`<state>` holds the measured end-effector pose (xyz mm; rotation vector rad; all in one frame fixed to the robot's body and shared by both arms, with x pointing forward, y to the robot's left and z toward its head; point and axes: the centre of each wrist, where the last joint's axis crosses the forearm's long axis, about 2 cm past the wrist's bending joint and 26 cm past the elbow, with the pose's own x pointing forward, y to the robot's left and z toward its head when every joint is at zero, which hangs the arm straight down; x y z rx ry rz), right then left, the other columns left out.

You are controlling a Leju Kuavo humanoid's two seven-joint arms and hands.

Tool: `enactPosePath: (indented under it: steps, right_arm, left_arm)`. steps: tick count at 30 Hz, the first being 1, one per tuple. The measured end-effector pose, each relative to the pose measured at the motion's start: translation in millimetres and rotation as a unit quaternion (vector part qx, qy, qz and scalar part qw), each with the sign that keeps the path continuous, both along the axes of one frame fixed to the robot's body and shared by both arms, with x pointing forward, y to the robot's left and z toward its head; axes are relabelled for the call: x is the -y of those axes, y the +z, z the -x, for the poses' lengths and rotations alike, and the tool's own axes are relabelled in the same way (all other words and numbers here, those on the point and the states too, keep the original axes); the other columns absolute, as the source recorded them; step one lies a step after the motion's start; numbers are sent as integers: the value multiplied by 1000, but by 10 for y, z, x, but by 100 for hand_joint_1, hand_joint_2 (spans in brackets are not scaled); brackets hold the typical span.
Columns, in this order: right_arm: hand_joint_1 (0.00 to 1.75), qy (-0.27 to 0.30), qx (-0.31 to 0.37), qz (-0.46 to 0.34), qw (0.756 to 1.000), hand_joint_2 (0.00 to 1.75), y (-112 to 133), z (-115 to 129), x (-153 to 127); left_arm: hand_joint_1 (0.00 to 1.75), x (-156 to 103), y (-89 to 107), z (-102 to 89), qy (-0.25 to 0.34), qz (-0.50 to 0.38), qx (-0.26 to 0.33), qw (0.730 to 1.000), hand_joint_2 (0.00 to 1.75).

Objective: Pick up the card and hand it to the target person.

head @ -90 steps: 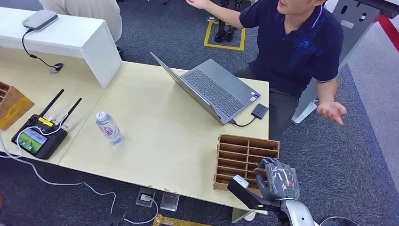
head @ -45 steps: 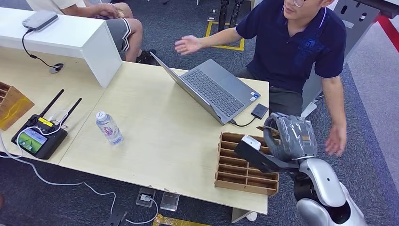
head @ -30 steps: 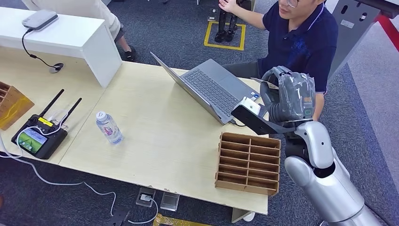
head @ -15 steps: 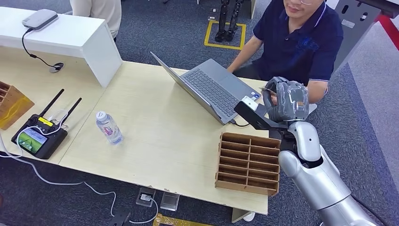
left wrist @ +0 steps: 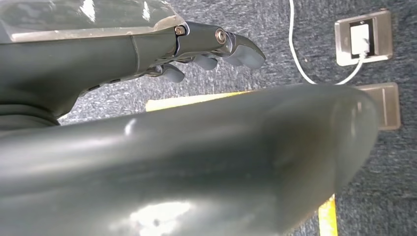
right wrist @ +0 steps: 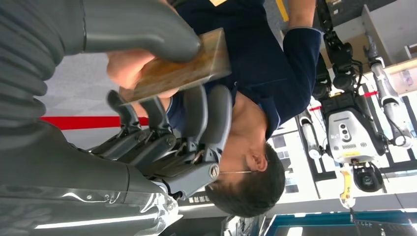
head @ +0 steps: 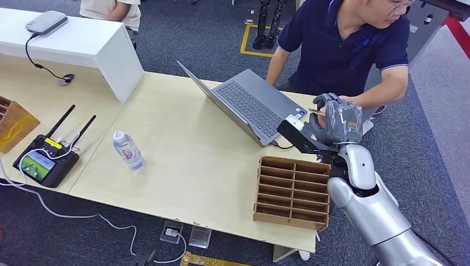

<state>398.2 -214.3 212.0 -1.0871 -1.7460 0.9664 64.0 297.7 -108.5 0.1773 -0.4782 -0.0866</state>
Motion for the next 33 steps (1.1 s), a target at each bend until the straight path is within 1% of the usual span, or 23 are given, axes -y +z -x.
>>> enactPosePath:
  steps: [7, 9, 12, 14, 16, 20, 26, 29, 33]
  right_arm:
    - [0, -10, 8, -37, 999, 175, -93, 242, 107]
    - [0, -13, 3, -61, 998, 175, -131, 360, 153]
    - [0, 13, -40, -157, 987, 175, -196, 575, 236]
    - [0, 41, -79, -238, 967, 175, -269, 713, 318]
    - [0, 62, -99, -306, 945, 175, -346, 863, 396]
    - [0, 99, -104, -428, 893, 175, -428, 1136, 520]
    - [0, 136, -99, -516, 840, 175, -423, 1410, 609]
    - [0, 139, -112, -522, 834, 175, -445, 1496, 611]
    - [0, 136, -146, -513, 835, 175, -486, 1563, 585]
  left_arm:
    - [0, 5, 1, -1, 7, -11, -7, 1000, 0]
    - [0, 3, 2, -2, 12, -13, -10, 1000, 0]
    - [0, -1, 2, -4, 21, -14, -12, 1000, 0]
    - [0, -6, 2, -5, 24, -14, -13, 1000, 0]
    - [0, -8, 2, -3, 27, -14, -14, 999, 0]
    - [0, 12, 1, 1, 32, -14, -19, 999, 0]
    - [0, 53, 3, -4, 43, -15, -22, 999, 0]
    - [0, 64, 3, -4, 46, -16, -23, 999, 0]
    - [0, 65, 4, -8, 48, -18, -24, 998, 0]
